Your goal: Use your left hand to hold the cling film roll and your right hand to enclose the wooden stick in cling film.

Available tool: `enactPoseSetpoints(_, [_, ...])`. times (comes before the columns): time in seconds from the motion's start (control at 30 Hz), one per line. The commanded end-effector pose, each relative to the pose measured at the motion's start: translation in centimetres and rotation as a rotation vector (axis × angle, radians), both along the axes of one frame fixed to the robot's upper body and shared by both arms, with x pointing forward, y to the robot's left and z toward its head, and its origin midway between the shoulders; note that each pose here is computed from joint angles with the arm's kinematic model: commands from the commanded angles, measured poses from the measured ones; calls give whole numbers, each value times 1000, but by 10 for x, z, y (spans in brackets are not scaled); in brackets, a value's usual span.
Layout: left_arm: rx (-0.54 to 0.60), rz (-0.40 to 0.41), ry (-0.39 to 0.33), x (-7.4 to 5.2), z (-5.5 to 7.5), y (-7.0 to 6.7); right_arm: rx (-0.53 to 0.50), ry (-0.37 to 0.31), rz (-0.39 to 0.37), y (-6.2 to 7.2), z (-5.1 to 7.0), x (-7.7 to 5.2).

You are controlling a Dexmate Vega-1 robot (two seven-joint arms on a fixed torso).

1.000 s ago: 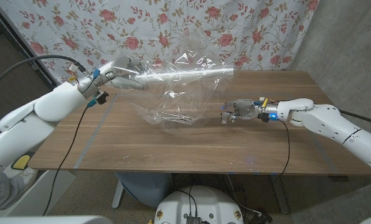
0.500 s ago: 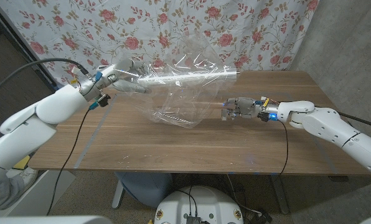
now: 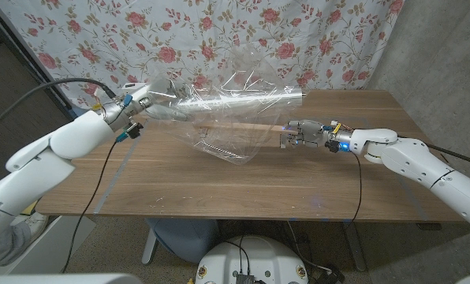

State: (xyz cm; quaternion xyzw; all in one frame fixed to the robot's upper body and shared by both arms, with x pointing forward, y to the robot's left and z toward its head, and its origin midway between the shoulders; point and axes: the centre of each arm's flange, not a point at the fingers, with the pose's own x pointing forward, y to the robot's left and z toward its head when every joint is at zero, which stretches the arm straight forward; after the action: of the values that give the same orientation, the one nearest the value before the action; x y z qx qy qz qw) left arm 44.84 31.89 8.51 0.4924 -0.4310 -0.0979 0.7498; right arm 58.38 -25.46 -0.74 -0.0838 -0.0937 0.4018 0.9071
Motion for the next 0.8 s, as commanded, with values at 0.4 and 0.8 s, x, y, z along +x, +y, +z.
enactPoseSetpoints(0.4, [-2,-5,2,1,-5,1,6,-9,1,3,7,1])
enactPoseSetpoints(0.8, [6,-3,2,-1,-6,1,4,-8,1,6,6,2])
